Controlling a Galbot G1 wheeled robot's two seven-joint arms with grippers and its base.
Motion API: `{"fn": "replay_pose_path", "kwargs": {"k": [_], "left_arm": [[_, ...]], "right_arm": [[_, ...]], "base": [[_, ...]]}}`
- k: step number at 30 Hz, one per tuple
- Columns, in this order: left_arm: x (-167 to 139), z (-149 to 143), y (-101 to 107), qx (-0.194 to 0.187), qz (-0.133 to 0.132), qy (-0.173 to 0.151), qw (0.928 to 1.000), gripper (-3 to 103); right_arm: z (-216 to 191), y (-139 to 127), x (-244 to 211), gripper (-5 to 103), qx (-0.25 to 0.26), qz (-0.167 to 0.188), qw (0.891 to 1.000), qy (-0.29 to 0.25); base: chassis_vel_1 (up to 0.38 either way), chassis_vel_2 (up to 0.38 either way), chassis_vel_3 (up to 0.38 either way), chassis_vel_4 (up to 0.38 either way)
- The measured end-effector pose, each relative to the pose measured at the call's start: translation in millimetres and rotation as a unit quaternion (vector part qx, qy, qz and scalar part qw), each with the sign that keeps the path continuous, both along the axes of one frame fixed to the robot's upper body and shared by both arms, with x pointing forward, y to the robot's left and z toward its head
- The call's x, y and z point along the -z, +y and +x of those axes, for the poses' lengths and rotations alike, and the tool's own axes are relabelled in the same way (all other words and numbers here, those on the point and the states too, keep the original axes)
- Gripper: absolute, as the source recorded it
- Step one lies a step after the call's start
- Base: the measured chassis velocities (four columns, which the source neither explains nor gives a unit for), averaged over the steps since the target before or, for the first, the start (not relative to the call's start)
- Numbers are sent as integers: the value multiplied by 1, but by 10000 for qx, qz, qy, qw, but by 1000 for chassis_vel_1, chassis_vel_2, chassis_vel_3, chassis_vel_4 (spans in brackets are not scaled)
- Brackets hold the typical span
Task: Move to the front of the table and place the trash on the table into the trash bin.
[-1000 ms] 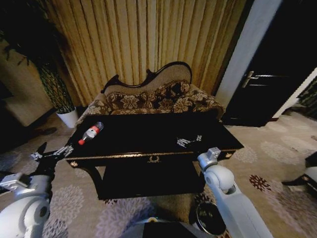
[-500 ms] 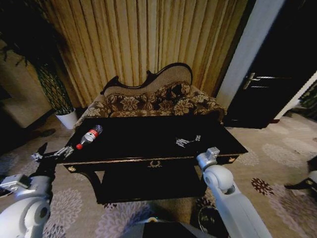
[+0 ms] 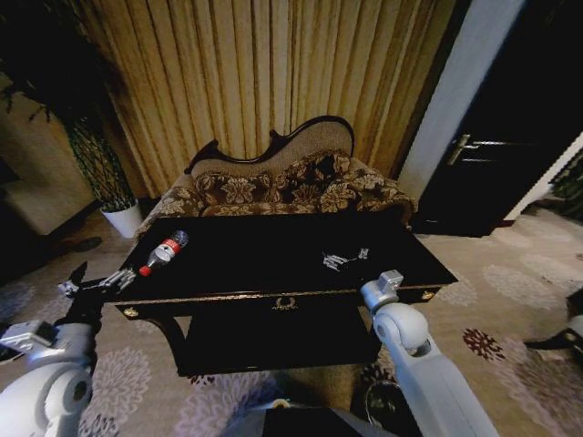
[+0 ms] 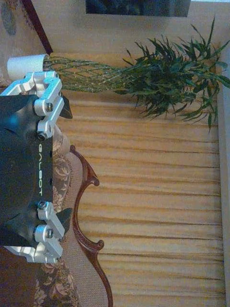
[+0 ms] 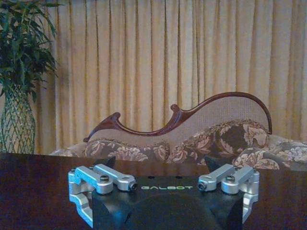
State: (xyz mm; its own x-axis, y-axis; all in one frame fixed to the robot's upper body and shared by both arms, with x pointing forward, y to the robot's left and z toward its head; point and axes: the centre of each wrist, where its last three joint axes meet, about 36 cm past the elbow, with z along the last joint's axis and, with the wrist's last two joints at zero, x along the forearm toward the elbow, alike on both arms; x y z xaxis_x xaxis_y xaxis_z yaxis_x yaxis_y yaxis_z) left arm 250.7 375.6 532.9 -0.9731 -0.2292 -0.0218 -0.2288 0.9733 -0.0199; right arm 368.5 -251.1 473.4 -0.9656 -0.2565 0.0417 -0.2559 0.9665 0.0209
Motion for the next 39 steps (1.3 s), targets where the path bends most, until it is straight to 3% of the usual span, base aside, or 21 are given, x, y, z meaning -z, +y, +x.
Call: {"fn": "replay_pose_path", "kwargs": {"k": [14, 21, 23, 29, 39], "left_arm": [[0, 7, 1, 116, -1, 105, 9999, 100], [-30, 35, 15, 466, -183, 624, 9968, 100], [-51, 53, 22, 724, -316, 783, 9938, 100], [-79, 74, 29, 922, -511, 1285, 9861, 100], [-61, 87, 44, 994, -594, 1655, 9794, 100]], "right_arm": [[0, -1, 8, 100, 60, -53, 9999, -68], [-2, -1, 10, 100, 112, -36, 9999, -71], [-3, -4, 14, 100, 192, -32, 9998, -72], [-7, -11, 20, 100, 349, -32, 9994, -73], [-9, -12, 32, 100, 482, -2, 9988, -23]], "base": [[-56, 58, 49, -59], [0, 0, 0, 0], [0, 0, 0, 0], [0, 0, 0, 0], [0, 0, 0, 0]]}}
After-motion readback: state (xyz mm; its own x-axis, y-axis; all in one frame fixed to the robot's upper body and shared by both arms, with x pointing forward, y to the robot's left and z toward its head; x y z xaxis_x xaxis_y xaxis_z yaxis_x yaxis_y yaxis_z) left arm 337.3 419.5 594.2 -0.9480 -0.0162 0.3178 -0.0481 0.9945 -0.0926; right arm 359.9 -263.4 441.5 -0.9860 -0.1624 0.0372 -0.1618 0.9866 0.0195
